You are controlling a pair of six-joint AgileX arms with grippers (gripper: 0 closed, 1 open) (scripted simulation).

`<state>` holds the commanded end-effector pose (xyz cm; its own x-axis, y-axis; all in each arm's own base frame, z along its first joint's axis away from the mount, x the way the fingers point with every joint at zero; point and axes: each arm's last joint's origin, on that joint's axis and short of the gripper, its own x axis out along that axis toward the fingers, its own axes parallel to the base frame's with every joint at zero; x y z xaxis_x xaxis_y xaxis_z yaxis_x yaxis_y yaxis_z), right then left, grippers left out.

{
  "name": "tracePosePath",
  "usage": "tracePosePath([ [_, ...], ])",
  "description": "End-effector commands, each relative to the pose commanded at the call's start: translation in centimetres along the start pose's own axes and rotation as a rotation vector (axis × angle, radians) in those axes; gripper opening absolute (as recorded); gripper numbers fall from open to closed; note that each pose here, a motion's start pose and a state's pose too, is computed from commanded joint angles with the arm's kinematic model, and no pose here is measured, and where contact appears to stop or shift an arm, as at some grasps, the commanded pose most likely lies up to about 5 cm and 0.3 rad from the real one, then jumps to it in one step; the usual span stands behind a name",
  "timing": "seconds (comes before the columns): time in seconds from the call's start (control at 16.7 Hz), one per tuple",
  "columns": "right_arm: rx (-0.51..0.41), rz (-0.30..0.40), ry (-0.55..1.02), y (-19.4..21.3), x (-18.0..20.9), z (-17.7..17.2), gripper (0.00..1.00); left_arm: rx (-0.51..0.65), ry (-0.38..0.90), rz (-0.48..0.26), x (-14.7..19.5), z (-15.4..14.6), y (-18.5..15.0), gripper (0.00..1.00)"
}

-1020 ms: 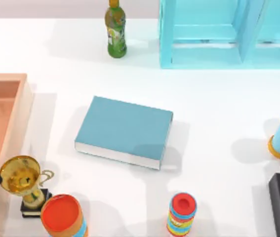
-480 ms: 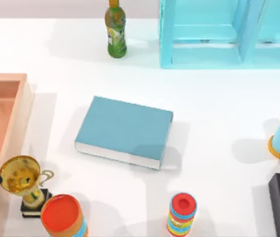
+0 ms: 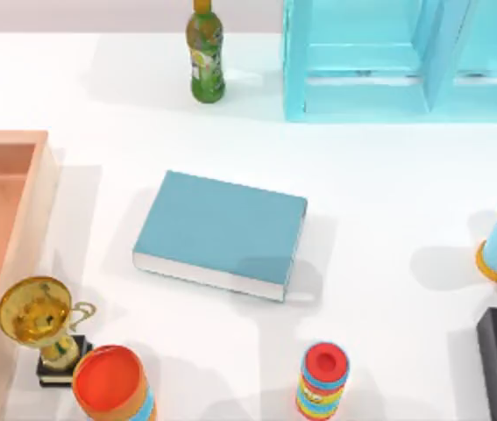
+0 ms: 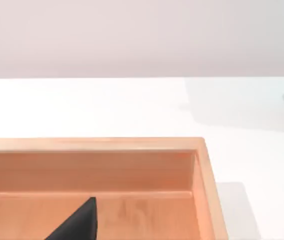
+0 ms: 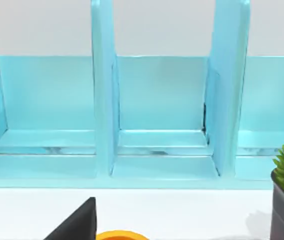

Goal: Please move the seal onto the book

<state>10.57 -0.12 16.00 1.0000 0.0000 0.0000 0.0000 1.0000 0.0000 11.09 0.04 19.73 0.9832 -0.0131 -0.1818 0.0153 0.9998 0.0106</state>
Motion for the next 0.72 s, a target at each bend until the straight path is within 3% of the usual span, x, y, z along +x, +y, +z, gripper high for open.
tracePosePath([
  [0.3,0.000,0.000,0.000,0.0,0.0,0.0,1.00,0.002,0.384,0.067,3.0,5.8,1.6,1.00],
  [0.48,0.000,0.000,0.000,0.0,0.0,0.0,1.00,-0.009,0.658,0.106,7.1,8.4,3.5,1.00],
  [0.72,0.000,0.000,0.000,0.0,0.0,0.0,1.00,-0.024,0.998,0.100,13.7,9.2,6.5,1.00],
])
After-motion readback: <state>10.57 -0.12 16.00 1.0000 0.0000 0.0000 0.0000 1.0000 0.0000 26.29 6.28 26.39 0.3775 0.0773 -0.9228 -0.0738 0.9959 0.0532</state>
